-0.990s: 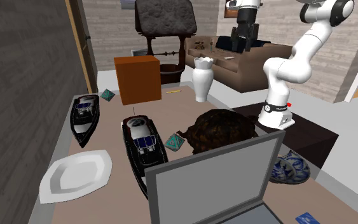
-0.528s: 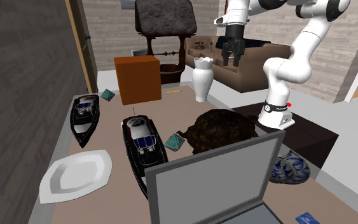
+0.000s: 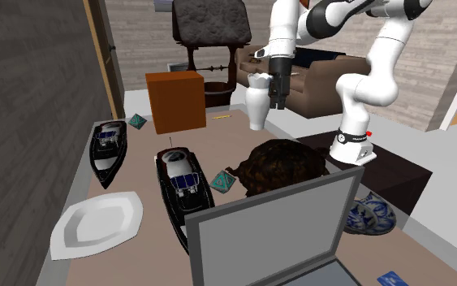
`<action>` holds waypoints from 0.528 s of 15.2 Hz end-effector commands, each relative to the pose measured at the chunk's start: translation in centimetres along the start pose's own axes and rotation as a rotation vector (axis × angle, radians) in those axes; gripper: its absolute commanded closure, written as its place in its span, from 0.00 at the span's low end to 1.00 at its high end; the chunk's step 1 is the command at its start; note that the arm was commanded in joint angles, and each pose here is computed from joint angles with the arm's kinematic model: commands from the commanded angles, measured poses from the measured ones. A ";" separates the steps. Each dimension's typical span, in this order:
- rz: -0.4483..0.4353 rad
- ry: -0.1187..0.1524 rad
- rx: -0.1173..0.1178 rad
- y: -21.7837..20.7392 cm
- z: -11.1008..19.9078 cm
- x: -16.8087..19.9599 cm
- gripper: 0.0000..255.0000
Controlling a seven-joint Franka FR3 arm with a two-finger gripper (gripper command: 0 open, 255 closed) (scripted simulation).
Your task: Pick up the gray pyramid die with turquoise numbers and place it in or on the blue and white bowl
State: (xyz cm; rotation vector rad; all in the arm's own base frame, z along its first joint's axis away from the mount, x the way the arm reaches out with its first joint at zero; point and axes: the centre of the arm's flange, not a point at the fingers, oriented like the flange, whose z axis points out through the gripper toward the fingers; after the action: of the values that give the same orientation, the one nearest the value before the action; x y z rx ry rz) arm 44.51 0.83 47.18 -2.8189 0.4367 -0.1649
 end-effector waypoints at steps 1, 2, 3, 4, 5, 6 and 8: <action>0.036 0.004 0.022 -0.1 1.9 1.5 0.00; 0.053 0.005 0.033 -0.2 2.9 2.2 0.00; 0.069 0.005 0.043 -0.2 4.0 3.0 0.00; 0.086 0.006 0.054 -0.3 5.0 3.8 0.00; 0.103 0.007 0.065 -0.4 6.1 4.5 0.00; 0.120 0.008 0.076 -0.5 7.1 5.3 0.00; 0.153 0.009 0.097 -0.6 9.2 6.8 0.00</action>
State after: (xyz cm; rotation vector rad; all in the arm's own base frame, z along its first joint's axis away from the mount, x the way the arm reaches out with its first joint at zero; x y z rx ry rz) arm 51.86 1.56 40.10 -2.6949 0.6034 -0.1626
